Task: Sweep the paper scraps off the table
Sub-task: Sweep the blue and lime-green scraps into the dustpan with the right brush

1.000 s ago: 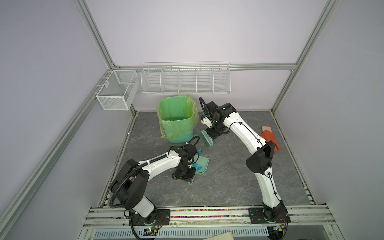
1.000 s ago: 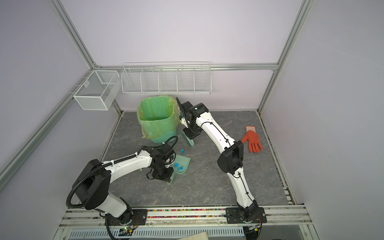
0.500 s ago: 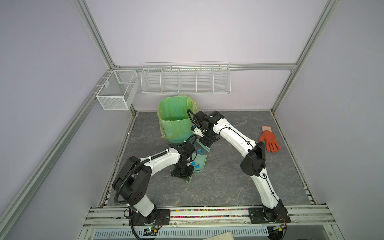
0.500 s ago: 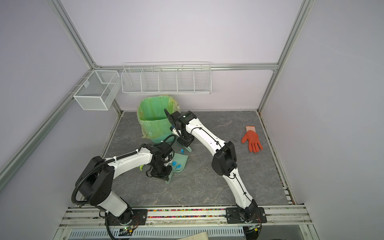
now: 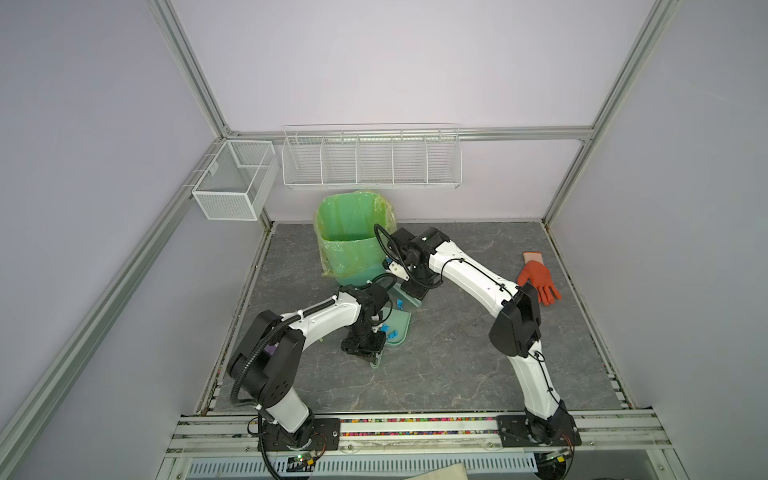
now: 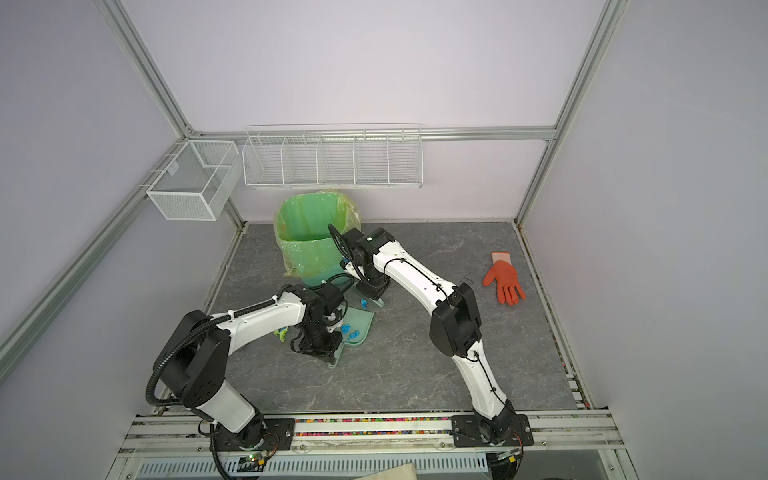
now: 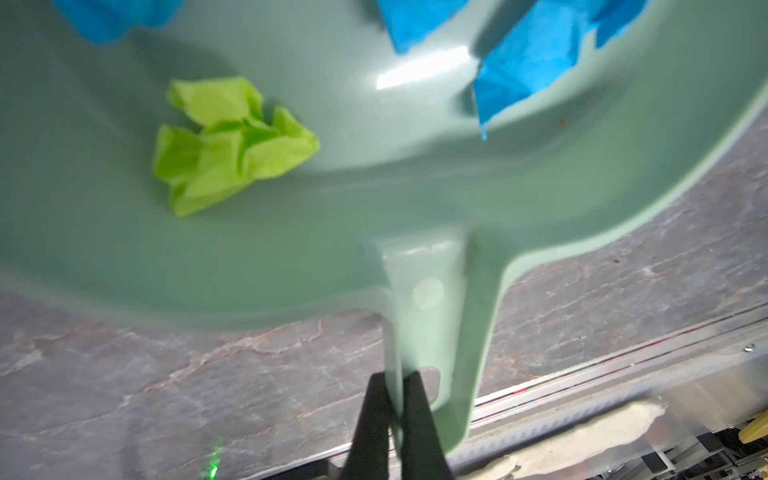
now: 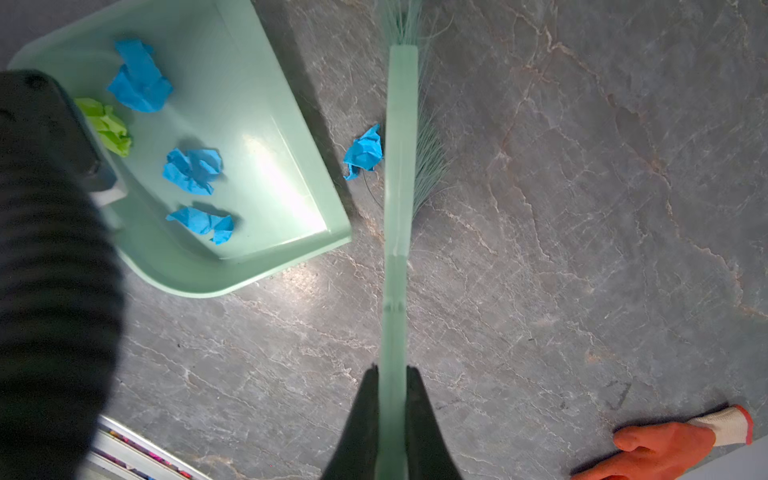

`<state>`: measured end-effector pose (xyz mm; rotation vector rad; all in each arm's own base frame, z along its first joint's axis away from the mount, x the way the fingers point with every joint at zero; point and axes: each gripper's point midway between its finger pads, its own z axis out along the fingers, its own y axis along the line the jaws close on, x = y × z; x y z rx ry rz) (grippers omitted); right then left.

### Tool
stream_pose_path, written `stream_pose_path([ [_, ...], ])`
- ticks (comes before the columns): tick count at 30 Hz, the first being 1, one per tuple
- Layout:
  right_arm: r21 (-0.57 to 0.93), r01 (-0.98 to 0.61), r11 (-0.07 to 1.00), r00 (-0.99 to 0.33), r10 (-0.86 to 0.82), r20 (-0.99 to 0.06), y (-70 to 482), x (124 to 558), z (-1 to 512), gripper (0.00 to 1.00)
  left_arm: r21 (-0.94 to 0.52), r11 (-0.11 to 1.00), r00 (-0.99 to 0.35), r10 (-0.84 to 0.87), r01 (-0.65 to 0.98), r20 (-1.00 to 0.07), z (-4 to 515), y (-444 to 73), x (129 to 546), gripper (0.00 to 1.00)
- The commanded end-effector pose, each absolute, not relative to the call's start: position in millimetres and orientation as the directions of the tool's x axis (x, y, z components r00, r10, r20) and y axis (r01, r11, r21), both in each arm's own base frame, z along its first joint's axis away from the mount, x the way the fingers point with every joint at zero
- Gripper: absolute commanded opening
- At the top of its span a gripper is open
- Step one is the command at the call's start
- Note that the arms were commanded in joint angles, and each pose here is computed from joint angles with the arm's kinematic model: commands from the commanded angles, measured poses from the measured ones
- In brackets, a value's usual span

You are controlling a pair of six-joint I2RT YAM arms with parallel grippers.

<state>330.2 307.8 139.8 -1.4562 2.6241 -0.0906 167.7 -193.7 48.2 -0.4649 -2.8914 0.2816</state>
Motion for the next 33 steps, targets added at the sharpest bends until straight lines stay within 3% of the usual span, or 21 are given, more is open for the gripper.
stream_pose_path([
  [1,-0.041,-0.878,0.476,-0.472,-0.878,-0.081,315.1,300.8,144.6,0.07,-0.224,0.922,-0.939,0.337,0.314,0.071,76.5,-200.1,183.4,0.0],
  [18,-0.108,-0.859,0.501,-0.496,-0.866,-0.071,302.8,305.5,155.8,0.07,-0.227,0.924,-0.936,0.338,0.309,0.101,75.9,-193.9,173.0,0.0],
  [33,-0.111,-0.776,0.621,-0.593,-0.778,-0.208,301.2,327.5,181.8,0.07,-0.285,0.934,-0.961,0.255,0.217,0.106,89.9,-179.7,139.6,0.0],
])
